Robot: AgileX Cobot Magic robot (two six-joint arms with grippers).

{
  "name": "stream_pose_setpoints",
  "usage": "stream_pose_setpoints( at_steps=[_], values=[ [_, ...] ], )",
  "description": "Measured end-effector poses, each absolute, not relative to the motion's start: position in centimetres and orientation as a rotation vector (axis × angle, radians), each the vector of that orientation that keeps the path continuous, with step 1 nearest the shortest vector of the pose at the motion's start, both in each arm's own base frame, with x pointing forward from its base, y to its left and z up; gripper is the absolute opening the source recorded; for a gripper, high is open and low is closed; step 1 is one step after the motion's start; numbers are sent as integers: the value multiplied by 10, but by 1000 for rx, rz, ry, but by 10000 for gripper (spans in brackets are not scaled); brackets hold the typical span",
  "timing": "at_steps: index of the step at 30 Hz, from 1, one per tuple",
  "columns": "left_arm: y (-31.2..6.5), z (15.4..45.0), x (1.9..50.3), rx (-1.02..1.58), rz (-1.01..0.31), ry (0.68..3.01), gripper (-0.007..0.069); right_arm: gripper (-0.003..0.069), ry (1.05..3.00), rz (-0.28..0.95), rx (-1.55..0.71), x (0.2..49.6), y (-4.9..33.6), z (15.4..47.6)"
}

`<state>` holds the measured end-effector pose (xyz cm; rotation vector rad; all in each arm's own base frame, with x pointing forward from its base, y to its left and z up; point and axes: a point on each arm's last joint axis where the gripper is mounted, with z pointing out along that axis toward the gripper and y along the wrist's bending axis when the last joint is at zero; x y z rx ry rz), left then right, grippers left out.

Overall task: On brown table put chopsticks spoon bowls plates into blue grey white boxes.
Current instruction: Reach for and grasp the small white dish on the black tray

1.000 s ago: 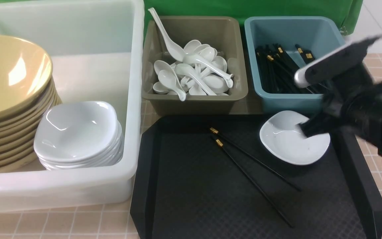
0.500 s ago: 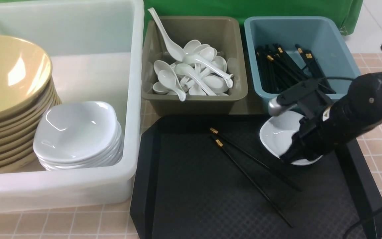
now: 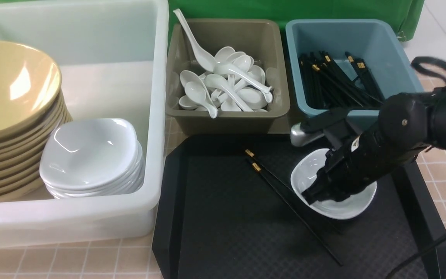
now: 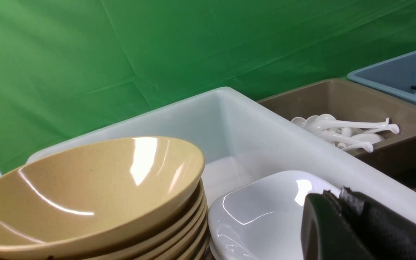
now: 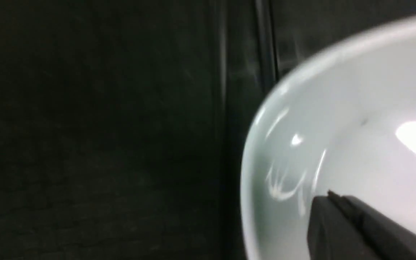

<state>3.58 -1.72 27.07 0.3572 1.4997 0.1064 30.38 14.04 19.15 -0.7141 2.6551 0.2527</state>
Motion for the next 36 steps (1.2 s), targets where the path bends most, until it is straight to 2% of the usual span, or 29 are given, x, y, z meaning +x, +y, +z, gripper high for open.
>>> stream_pose_setpoints(
  at_steps=[4, 7, 8, 9, 13, 16, 19, 21, 23, 27, 30, 32, 33, 35, 36],
  values=[
    [-17, 271, 36, 357, 106, 1500, 7, 83, 2629, 223, -656, 310, 124, 200],
    [-17, 271, 36, 356, 107, 1499, 7, 174, 2643, 185, -561, 320, 98, 200],
    [-17, 271, 36, 356, 107, 1499, 7, 180, 2642, 184, -556, 320, 97, 200],
    [-17, 271, 36, 356, 107, 1499, 7, 232, 2634, 169, -521, 324, 88, 200],
    [-17, 271, 36, 356, 107, 1498, 7, 344, 2588, 144, -492, 331, 82, 199],
    [-17, 271, 36, 356, 107, 1498, 7, 377, 2597, 137, -493, 336, 82, 188],
    [-17, 271, 36, 356, 107, 1498, 7, 369, 2646, 143, -481, 337, 83, 175],
    [-17, 271, 36, 356, 107, 1498, 7, 317, 2712, 155, -489, 334, 83, 166],
    [-17, 271, 36, 356, 108, 1498, 7, 253, 2730, 170, -481, 333, 83, 169],
    [-17, 271, 36, 356, 108, 1498, 7, 210, 2732, 185, -482, 327, 83, 183],
    [-17, 271, 36, 356, 108, 1498, 7, 142, 2714, 191, -497, 320, 82, 200],
    [-17, 271, 36, 356, 108, 1498, 7, 80, 2663, 204, -511, 309, 81, 231],
    [-17, 271, 36, 356, 108, 1498, 7, 76, 2644, 221, -511, 304, 81, 245],
    [-17, 271, 36, 356, 108, 1498, 7, 76, 2598, 295, -492, 297, 84, 266],
    [-17, 271, 36, 356, 108, 1498, 7, 76, 2522, 396, -482, 291, 90, 290]
  ],
)
